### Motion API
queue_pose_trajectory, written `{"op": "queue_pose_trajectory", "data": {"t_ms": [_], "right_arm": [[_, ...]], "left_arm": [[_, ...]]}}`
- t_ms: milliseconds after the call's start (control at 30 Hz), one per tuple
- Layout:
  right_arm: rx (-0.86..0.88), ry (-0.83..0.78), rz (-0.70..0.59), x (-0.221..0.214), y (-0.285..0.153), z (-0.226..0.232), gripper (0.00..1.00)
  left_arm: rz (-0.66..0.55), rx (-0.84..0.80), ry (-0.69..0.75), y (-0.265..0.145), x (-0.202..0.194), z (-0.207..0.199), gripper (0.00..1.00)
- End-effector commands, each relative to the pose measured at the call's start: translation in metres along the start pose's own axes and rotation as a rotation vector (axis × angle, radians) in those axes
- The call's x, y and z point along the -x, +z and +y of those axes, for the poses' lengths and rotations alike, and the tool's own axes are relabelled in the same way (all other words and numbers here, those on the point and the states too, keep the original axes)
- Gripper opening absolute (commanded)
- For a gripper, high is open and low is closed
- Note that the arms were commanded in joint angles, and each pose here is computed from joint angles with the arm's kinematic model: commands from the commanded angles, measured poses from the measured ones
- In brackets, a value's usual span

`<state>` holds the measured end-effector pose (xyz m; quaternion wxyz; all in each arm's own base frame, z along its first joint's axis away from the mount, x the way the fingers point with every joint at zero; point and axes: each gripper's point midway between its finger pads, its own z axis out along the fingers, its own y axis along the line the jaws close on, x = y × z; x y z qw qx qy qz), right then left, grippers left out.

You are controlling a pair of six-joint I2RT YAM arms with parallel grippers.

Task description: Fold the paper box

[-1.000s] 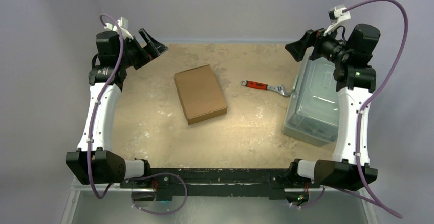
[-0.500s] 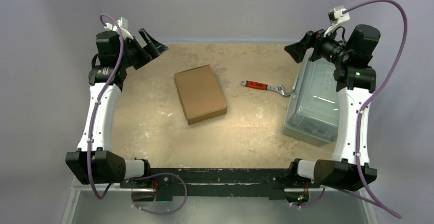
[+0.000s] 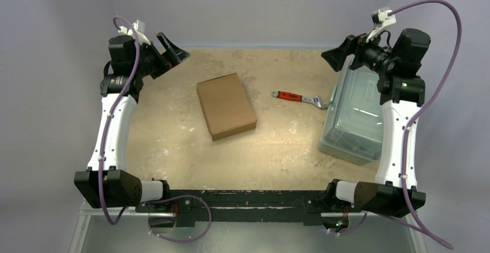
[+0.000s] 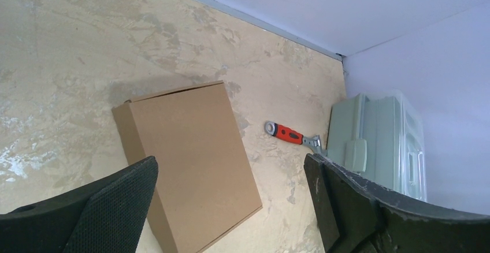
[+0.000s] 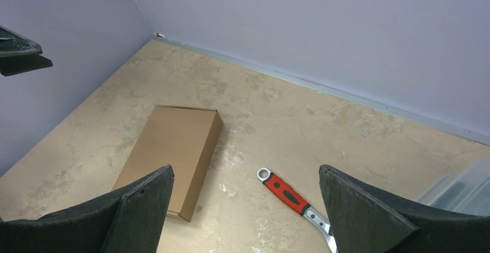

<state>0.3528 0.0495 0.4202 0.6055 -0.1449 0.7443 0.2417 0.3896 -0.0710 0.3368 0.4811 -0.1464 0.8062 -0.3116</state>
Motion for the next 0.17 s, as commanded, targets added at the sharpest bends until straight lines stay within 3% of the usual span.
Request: {"op": "queue_pose_trajectory", "data": {"t_ms": [0, 133], "right_arm": [[0.007, -0.023, -0.031, 0.011, -0.005, 0.005, 0.99], [-0.046, -0.042, -0.032, 0.012, -0.006, -0.004, 0.99]], "left_arm": [[-0.024, -0.030, 0.031, -0.004, 0.005, -0.008, 0.99], [-0.022, -0.029, 0.033, -0.003, 0.005, -0.008, 0.99]]}}
